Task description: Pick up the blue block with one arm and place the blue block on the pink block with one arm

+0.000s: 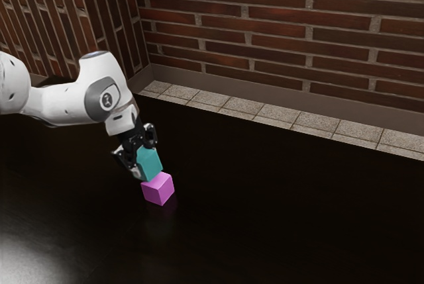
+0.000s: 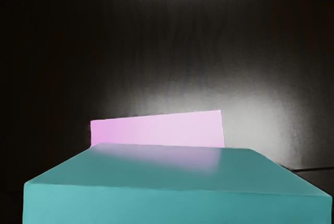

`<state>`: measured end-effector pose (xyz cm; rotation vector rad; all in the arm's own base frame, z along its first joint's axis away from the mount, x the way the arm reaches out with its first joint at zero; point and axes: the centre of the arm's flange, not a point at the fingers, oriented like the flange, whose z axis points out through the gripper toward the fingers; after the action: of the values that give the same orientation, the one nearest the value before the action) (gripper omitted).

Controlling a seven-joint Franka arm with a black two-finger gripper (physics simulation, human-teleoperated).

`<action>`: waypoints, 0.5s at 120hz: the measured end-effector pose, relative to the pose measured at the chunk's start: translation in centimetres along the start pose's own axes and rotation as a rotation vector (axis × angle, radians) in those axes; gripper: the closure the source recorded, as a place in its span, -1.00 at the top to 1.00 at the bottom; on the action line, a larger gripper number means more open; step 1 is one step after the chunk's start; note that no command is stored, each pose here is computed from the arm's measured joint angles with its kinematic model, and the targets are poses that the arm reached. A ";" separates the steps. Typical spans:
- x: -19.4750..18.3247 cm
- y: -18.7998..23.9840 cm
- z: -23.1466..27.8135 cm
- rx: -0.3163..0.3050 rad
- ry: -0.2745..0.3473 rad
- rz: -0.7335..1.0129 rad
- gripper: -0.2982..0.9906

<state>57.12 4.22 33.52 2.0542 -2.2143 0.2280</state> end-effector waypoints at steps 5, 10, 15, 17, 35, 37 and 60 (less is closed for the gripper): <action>0.2 0.0 -0.1 0.001 -0.001 -0.008 0.07; 0.3 -0.1 -0.2 0.003 -0.002 -0.018 0.06; 0.6 -0.1 -0.3 0.003 -0.003 -0.026 0.07; 0.8 -0.1 -0.2 0.002 -0.003 -0.027 0.07; 1.7 0.2 0.6 -0.016 0.000 -0.049 0.06; 1.7 0.2 0.6 -0.017 0.000 -0.053 0.06; 1.5 -0.1 0.6 -0.013 -0.015 -0.077 0.07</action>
<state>57.14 2.65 33.20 2.1357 -2.1342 0.1906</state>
